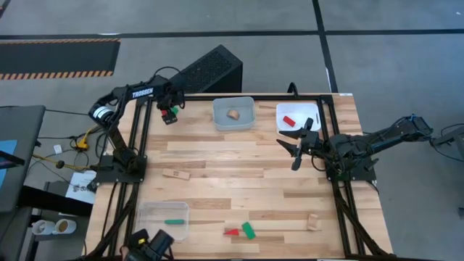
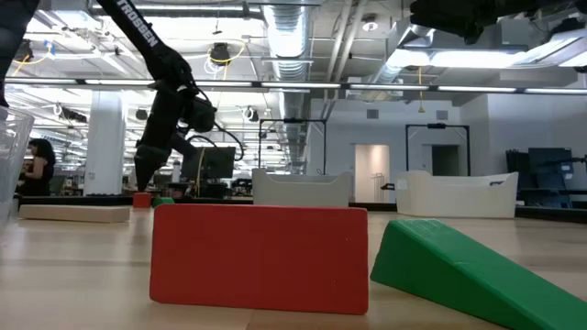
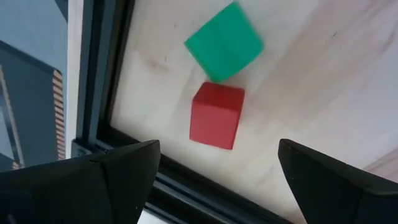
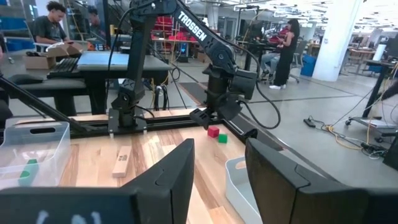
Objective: Sort & place blocks by color
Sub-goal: Put the top red block into the white bin
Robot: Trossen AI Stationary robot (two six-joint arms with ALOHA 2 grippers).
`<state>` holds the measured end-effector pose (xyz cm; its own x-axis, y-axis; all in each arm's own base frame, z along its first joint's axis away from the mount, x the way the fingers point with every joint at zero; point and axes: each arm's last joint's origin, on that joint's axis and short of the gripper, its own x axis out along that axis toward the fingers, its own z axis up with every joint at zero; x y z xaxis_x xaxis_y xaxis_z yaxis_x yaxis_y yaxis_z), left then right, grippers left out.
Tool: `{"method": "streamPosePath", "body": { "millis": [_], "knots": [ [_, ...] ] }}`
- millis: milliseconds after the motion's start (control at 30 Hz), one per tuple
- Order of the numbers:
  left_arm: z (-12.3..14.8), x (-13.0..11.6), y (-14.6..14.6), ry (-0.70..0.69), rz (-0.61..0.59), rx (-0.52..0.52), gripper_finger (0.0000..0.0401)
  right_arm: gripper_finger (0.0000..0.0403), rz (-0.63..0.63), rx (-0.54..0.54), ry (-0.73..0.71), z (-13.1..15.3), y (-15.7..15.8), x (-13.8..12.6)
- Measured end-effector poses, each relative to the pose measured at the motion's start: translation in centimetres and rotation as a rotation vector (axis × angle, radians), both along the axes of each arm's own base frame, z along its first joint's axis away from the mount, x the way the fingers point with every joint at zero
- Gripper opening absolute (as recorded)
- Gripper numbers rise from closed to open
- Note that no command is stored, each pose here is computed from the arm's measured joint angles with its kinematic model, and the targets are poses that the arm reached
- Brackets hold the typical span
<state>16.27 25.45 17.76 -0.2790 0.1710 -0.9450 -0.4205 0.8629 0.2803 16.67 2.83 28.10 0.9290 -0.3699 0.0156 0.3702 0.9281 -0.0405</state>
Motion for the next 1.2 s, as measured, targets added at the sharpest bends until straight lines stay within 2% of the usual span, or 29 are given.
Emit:
{"method": "streamPosePath", "body": {
  "millis": [167, 967, 1200],
  "knots": [
    [-0.1, -0.1, 0.5, -0.076, 0.014, -0.004, 0.0314, 0.0167, 0.0, 0.001, 0.0, 0.0, 0.0, 0.0],
    [-0.2, -1.0, 1.1, -0.084, 0.064, 0.011, 0.0313, 0.0168, 0.0, -0.008, 0.006, 0.0, 0.0, 0.0],
    [-1.9, -1.0, 1.4, -0.038, 0.094, -0.032, 0.0313, 0.0168, 0.0, 0.0, -0.002, 0.0, 0.0, 0.0]
  ]
}}
